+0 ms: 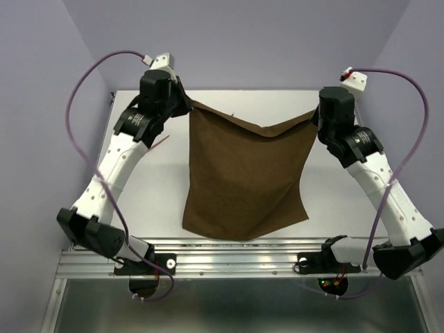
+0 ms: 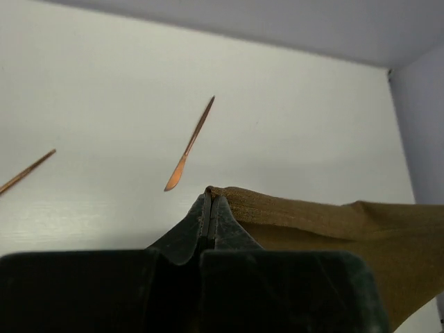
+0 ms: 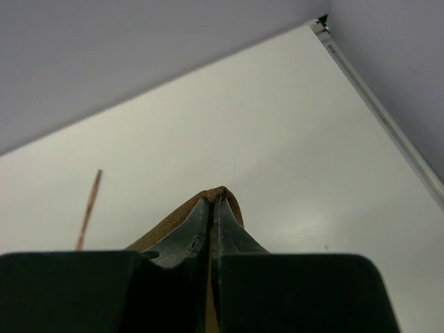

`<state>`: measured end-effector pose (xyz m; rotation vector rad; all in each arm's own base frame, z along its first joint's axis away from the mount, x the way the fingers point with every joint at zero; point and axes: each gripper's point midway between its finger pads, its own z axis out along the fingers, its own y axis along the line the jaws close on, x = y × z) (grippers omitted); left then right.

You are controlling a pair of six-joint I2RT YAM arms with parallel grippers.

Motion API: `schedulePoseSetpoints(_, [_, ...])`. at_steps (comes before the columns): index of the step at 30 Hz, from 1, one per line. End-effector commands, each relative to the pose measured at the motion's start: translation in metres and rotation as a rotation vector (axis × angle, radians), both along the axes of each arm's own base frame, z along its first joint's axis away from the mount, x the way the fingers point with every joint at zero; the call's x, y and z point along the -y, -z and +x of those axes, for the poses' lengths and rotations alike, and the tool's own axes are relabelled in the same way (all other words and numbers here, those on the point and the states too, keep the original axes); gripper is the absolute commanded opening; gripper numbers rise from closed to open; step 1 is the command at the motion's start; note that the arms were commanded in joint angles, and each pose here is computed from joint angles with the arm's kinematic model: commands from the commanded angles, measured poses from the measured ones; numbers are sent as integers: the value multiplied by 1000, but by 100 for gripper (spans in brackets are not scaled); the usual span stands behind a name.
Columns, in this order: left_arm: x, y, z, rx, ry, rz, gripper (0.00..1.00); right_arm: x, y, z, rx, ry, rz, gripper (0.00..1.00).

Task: Fold the napkin into a case and place the utensils inside
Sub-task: Flatten out the crumpled napkin at the center of the board.

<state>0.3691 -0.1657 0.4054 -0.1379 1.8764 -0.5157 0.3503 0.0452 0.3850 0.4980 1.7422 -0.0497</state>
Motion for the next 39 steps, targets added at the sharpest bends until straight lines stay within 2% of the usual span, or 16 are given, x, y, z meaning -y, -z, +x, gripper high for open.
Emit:
schedulePoseSetpoints(1, [13, 31, 27, -26, 65, -26, 0, 18, -6, 16, 39, 104, -89, 1])
schedulePoseSetpoints(5, [22, 97, 54, -153, 82, -21, 0, 26, 36, 52, -44, 91, -132, 1])
schedulePoseSetpoints(8, [20, 119, 71, -189, 70, -39, 0, 40, 70, 78, -119, 88, -131, 1])
schedulePoseSetpoints(11, [24, 161, 89, -268, 80, -39, 0, 50, 100, 106, -160, 78, -131, 1])
schedulePoseSetpoints(18, [25, 208, 122, -359, 88, -40, 0, 55, 148, 155, -244, 38, -132, 1])
schedulePoseSetpoints(25, [16, 222, 146, -379, 74, -41, 0, 50, 165, 188, -258, -35, -84, 1])
schedulePoseSetpoints(28, [11, 229, 150, -395, 72, -54, 0, 42, 164, 191, -263, -72, -60, 1])
schedulePoseSetpoints(36, [-16, 208, 163, -365, 71, -80, 0, 31, 150, 198, -226, -141, 27, 1])
schedulePoseSetpoints(39, [-22, 219, 166, -412, 84, -55, 0, 33, 159, 201, -251, -130, 28, 1])
